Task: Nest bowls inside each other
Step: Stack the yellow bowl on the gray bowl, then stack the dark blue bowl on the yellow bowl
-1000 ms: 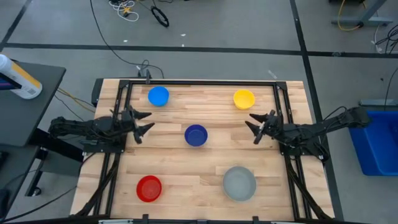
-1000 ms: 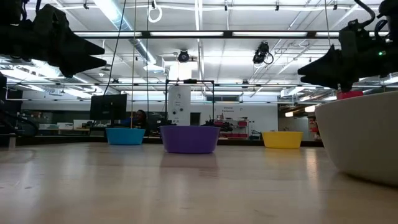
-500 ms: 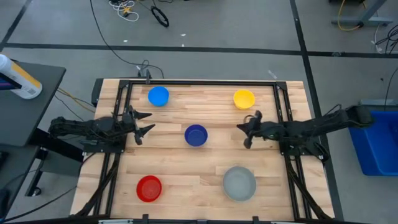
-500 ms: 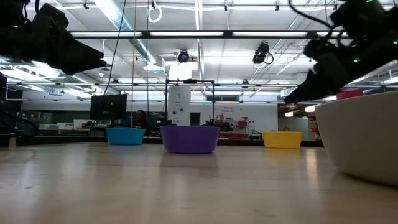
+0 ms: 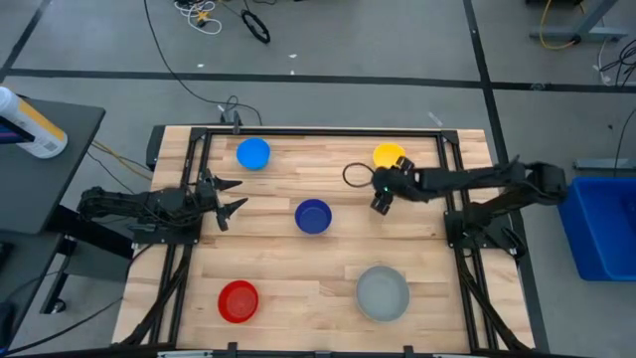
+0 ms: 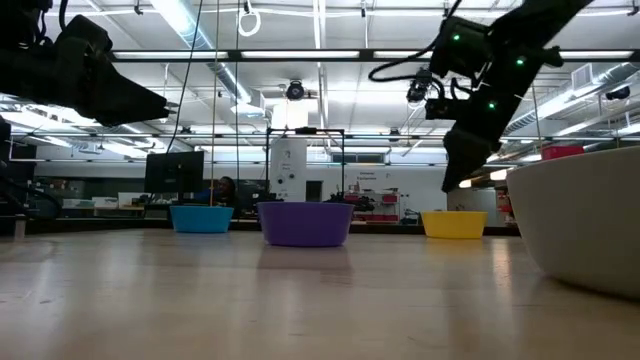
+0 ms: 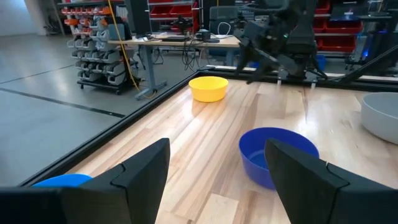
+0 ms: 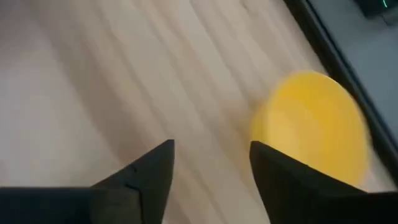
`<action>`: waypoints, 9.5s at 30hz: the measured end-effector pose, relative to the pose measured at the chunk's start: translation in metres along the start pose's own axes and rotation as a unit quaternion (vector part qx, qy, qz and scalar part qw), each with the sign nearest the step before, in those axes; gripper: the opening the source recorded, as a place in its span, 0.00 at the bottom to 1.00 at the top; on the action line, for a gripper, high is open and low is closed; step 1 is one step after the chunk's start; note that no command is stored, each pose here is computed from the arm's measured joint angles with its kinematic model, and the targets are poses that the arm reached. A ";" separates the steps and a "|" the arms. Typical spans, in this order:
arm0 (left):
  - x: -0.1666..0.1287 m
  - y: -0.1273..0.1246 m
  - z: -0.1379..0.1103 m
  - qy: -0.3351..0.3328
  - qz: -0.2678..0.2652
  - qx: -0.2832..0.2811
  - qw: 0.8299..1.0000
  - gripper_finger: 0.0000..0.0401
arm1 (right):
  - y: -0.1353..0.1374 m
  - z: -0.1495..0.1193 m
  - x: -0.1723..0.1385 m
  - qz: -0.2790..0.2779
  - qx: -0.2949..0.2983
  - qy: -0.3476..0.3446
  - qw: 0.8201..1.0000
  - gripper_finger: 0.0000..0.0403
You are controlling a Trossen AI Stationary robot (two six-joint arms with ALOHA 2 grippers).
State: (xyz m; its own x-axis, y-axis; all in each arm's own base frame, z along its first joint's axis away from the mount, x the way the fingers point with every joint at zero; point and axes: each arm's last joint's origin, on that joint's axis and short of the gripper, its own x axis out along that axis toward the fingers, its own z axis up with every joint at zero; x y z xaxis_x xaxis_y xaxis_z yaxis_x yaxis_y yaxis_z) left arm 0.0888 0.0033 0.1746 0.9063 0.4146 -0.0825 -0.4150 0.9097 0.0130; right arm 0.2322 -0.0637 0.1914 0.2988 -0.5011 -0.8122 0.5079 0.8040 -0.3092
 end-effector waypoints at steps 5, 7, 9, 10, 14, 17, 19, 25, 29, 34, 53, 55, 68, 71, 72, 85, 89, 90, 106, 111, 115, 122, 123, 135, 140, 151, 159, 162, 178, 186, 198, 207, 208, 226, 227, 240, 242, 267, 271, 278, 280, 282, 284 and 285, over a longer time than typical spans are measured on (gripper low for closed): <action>0.000 0.000 0.000 0.001 -0.002 -0.002 1.000 0.68 | -0.032 0.007 0.008 0.006 0.008 0.035 0.999 0.53; 0.000 0.000 0.000 0.001 -0.002 -0.003 1.000 0.68 | -0.045 0.007 0.013 0.019 0.017 0.042 0.999 0.50; 0.000 0.000 0.000 0.001 -0.002 -0.003 1.000 0.68 | -0.055 0.005 0.018 0.037 0.030 0.041 0.998 0.47; 0.000 0.000 -0.001 0.001 -0.002 -0.003 1.000 0.68 | -0.060 0.004 0.021 0.049 0.036 0.043 0.997 0.46; 0.000 0.000 -0.001 0.001 -0.002 -0.004 1.000 0.68 | -0.074 -0.002 0.030 0.093 0.060 0.044 0.993 0.46; 0.000 0.000 -0.001 0.001 -0.002 -0.004 1.000 0.68 | -0.078 -0.006 0.039 0.102 0.064 0.058 0.991 0.47; 0.000 0.000 -0.001 0.001 -0.002 -0.004 1.000 0.68 | -0.077 -0.006 0.047 0.102 0.062 0.068 0.990 0.48; 0.000 0.000 -0.001 0.002 -0.004 -0.006 1.000 0.68 | -0.067 -0.006 0.073 0.109 0.049 0.084 0.989 0.45; 0.000 0.000 -0.001 0.002 -0.004 -0.006 1.000 0.68 | -0.058 -0.007 0.081 0.127 0.029 0.090 0.987 0.37; 0.000 0.000 -0.001 0.003 -0.004 -0.009 1.000 0.68 | -0.045 -0.007 0.079 0.138 0.003 0.095 0.986 0.07; 0.000 0.000 -0.002 0.004 0.000 -0.014 1.000 0.68 | 0.049 0.029 -0.028 0.110 -0.073 0.073 0.989 0.00; 0.000 0.000 -0.002 0.004 0.000 -0.014 1.000 0.68 | 0.066 0.032 -0.048 0.130 -0.085 0.062 0.986 0.00; 0.000 0.000 -0.002 0.004 0.000 -0.011 1.000 0.68 | 0.155 -0.007 -0.147 0.246 -0.020 0.044 0.968 0.00; 0.000 0.000 -0.002 0.005 0.000 -0.011 1.000 0.68 | 0.177 -0.024 -0.151 0.258 -0.011 0.066 0.964 0.00; 0.000 0.000 -0.002 0.005 0.000 -0.010 1.000 0.68 | 0.184 -0.029 -0.151 0.262 -0.010 0.074 0.962 0.00; 0.000 0.000 -0.002 0.005 0.001 -0.009 1.000 0.68 | 0.222 -0.056 -0.155 0.308 0.002 0.121 0.944 0.00; 0.000 0.000 -0.002 0.005 0.004 -0.009 1.000 0.68 | 0.222 -0.049 -0.168 0.307 -0.003 0.101 0.946 0.00; 0.000 0.000 -0.002 0.005 0.005 -0.009 1.000 0.68 | 0.221 -0.048 -0.171 0.305 -0.005 0.096 0.947 0.00; 0.000 0.001 -0.002 0.004 0.011 -0.009 1.000 0.68 | 0.240 -0.044 -0.231 0.458 0.016 0.100 0.883 0.00; 0.000 0.001 -0.002 0.004 0.011 -0.011 1.000 0.68 | 0.245 -0.048 -0.235 0.472 0.015 0.103 0.875 0.00; 0.000 0.001 -0.002 0.004 0.011 -0.012 1.000 0.68 | 0.255 -0.051 -0.222 0.467 0.009 0.119 0.876 0.00; 0.000 0.000 -0.002 0.005 0.011 -0.013 1.000 0.68 | 0.281 -0.063 -0.188 0.458 -0.008 0.193 0.868 0.00; 0.000 0.000 -0.002 0.004 0.011 -0.013 1.000 0.68 | 0.283 -0.063 -0.185 0.456 -0.009 0.194 0.869 0.00; 0.000 0.001 -0.002 0.005 0.012 -0.015 1.000 0.68 | 0.291 -0.060 -0.162 0.427 -0.010 0.193 0.883 0.00; 0.000 0.001 -0.002 0.005 0.012 -0.014 1.000 0.68 | 0.297 -0.064 -0.147 0.403 -0.020 0.199 0.893 0.00; 0.000 0.001 -0.002 0.004 0.014 -0.014 1.000 0.68 | 0.265 -0.055 -0.108 0.191 -0.020 0.180 0.965 0.00; 0.000 0.001 -0.002 0.004 0.023 -0.014 1.000 0.68 | 0.241 -0.030 -0.083 0.119 -0.041 0.165 0.978 0.01; 0.000 0.001 -0.002 0.004 0.023 -0.014 1.000 0.68 | 0.240 -0.026 -0.081 0.132 -0.050 0.175 0.974 0.08; 0.000 0.001 -0.002 0.004 0.022 -0.014 1.000 0.68 | 0.233 -0.024 -0.101 0.130 -0.064 0.118 0.982 0.46; 0.000 0.001 -0.002 0.004 0.022 -0.014 1.000 0.68 | 0.219 0.007 -0.125 0.097 -0.163 -0.065 0.980 0.47; 0.000 0.001 -0.002 0.004 0.022 -0.013 1.000 0.68 | 0.186 0.098 -0.048 0.216 -0.110 -0.115 0.963 0.42; 0.002 0.000 -0.004 0.016 0.023 -0.012 1.000 0.68 | 0.174 0.103 0.001 0.293 -0.135 -0.038 0.946 0.41; 0.003 0.000 -0.004 0.020 0.024 -0.012 0.999 0.68 | 0.174 0.102 0.002 0.291 -0.139 -0.034 0.946 0.41; 0.007 -0.002 -0.007 0.038 0.028 -0.016 0.999 0.68 | 0.185 0.091 0.028 0.245 -0.189 0.004 0.951 0.41; 0.007 -0.003 -0.007 0.038 0.027 -0.016 0.999 0.68 | 0.186 0.094 0.024 0.243 -0.188 -0.003 0.952 0.42; 0.007 -0.003 -0.007 0.039 0.026 -0.019 0.999 0.68 | 0.159 0.117 0.029 0.203 -0.189 -0.016 0.961 0.43; 0.007 -0.003 -0.007 0.039 0.026 -0.019 0.999 0.68 | 0.155 0.119 0.033 0.215 -0.182 -0.015 0.959 0.43; 0.007 -0.003 -0.007 0.039 0.026 -0.027 0.999 0.68 | 0.164 0.100 0.049 0.234 -0.157 -0.034 0.959 0.09; 0.007 -0.003 -0.007 0.039 0.026 -0.028 0.999 0.68 | 0.170 0.097 0.044 0.191 -0.171 -0.050 0.965 0.02; 0.007 -0.003 -0.007 0.039 0.026 -0.029 0.998 0.68 | 0.175 0.096 0.017 0.092 -0.222 0.005 0.971 0.01; 0.007 -0.003 -0.007 0.039 0.026 -0.029 0.998 0.68 | 0.176 0.098 0.002 0.065 -0.239 0.014 0.969 0.01; 0.007 -0.003 -0.007 0.040 0.026 -0.031 0.998 0.68 | 0.180 0.105 -0.015 0.054 -0.241 0.009 0.969 0.01; 0.007 -0.003 -0.008 0.040 0.026 -0.034 0.998 0.68 | 0.183 0.107 -0.032 0.054 -0.239 0.017 0.969 0.01; 0.007 -0.003 -0.008 0.041 0.026 -0.035 0.998 0.68 | 0.185 0.107 -0.041 0.054 -0.237 0.023 0.970 0.00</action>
State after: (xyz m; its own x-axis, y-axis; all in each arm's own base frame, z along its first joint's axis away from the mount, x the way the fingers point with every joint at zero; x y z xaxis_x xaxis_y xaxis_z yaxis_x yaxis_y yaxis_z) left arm 0.0952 0.0035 0.1662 0.8751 0.4551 -0.1649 -0.4683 0.8821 -0.0510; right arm 0.4001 0.0712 0.2199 0.2876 -0.4002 -0.8701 0.0444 0.9131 -0.4054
